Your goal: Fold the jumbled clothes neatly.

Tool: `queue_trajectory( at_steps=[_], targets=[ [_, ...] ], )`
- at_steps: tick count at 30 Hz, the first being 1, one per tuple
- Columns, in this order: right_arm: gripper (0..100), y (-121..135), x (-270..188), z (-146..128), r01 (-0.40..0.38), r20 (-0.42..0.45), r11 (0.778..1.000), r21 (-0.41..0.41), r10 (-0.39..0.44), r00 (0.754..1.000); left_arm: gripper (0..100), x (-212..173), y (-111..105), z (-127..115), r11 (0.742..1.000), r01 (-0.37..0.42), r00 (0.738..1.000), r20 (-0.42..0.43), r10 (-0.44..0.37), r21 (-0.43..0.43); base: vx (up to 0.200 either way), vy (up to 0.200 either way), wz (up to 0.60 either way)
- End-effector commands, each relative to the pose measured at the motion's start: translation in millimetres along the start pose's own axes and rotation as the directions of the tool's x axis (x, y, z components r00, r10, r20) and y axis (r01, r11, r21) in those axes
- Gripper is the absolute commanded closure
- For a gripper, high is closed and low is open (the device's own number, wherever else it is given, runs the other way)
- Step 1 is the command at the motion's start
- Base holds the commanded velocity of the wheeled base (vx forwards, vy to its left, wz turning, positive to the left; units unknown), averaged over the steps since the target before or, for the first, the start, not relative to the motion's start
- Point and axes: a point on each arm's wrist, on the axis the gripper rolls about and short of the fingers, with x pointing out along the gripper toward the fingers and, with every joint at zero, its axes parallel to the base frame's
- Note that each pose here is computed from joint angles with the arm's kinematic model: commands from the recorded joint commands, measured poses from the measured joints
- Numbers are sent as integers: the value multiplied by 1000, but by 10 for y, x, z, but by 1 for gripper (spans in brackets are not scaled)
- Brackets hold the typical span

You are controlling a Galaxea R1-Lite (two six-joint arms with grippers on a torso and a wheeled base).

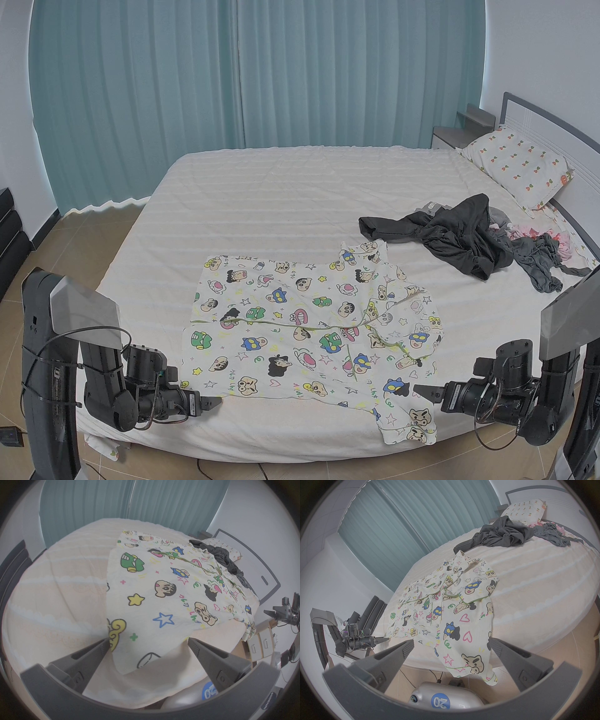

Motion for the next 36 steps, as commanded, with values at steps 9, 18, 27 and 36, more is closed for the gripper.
queue_trajectory(
  at_steps=[9,18,27,36],
  targets=[
    [0,-47,31,-97,23,-52,999,24,-22,998,0,29,-53,211,999,30,999,35,-29,-29,0,0,0],
    [0,-191,273,-247,82,-122,996,-33,-85,989,100,-6,-8,209,999,19,999,42,-17,-46,0,0,0],
    [0,-269,440,-337,87,-152,984,-155,-111,982,100,-188,-53,283,987,34,996,82,-21,-156,0,0,0],
    [0,-294,455,-431,51,-209,974,-219,-98,973,100,-207,-58,320,972,56,991,130,-27,-230,0,0,0]
  ],
)
